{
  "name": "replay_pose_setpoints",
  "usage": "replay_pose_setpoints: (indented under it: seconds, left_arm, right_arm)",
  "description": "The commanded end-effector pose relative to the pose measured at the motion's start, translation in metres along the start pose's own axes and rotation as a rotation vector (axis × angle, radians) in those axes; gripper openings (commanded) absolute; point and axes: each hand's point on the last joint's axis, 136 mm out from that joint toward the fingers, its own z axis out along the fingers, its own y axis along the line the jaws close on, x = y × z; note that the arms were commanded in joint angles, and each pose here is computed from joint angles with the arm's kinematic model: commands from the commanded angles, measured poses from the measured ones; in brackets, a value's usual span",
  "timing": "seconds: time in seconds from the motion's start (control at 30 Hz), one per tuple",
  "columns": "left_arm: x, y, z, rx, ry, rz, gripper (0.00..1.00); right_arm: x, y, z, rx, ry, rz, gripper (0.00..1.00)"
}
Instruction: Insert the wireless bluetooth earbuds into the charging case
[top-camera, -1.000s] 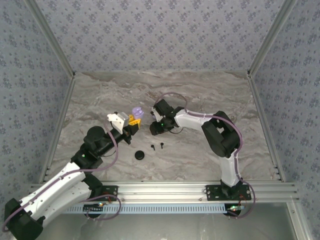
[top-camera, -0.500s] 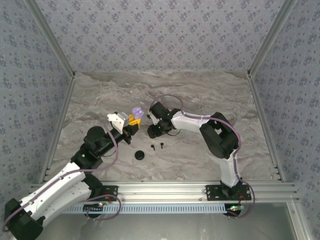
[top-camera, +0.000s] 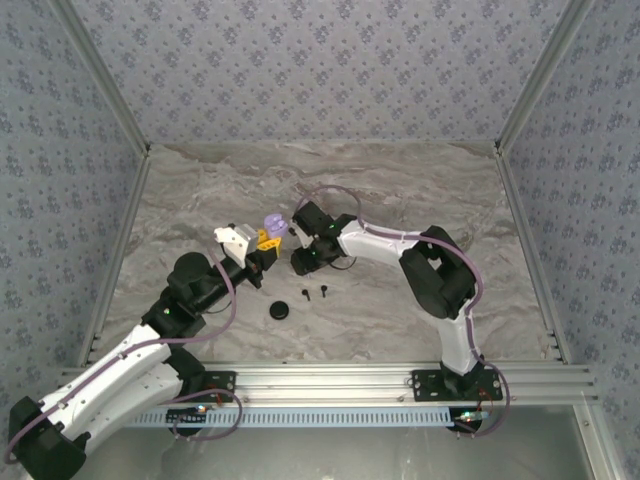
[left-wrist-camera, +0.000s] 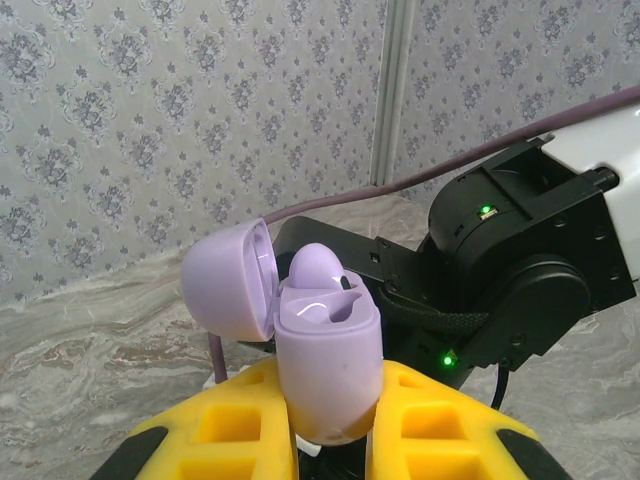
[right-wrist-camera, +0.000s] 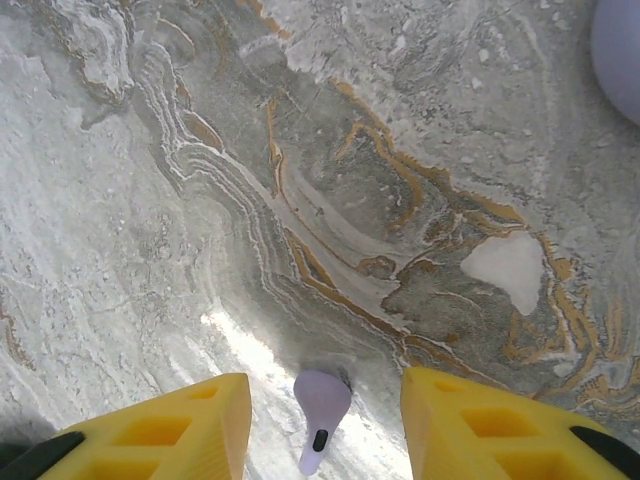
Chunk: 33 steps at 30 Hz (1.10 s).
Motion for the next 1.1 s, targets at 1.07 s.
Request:
replay_pose_setpoints:
  seconds: [1.07]
  left_arm:
    - [-0.008,-0.008,0.008,0.044,-0.03,-0.004,0.0]
  right_arm:
    - [-0.038,-0.018,-0.134,0.019,-0.271,-0.032,0.22]
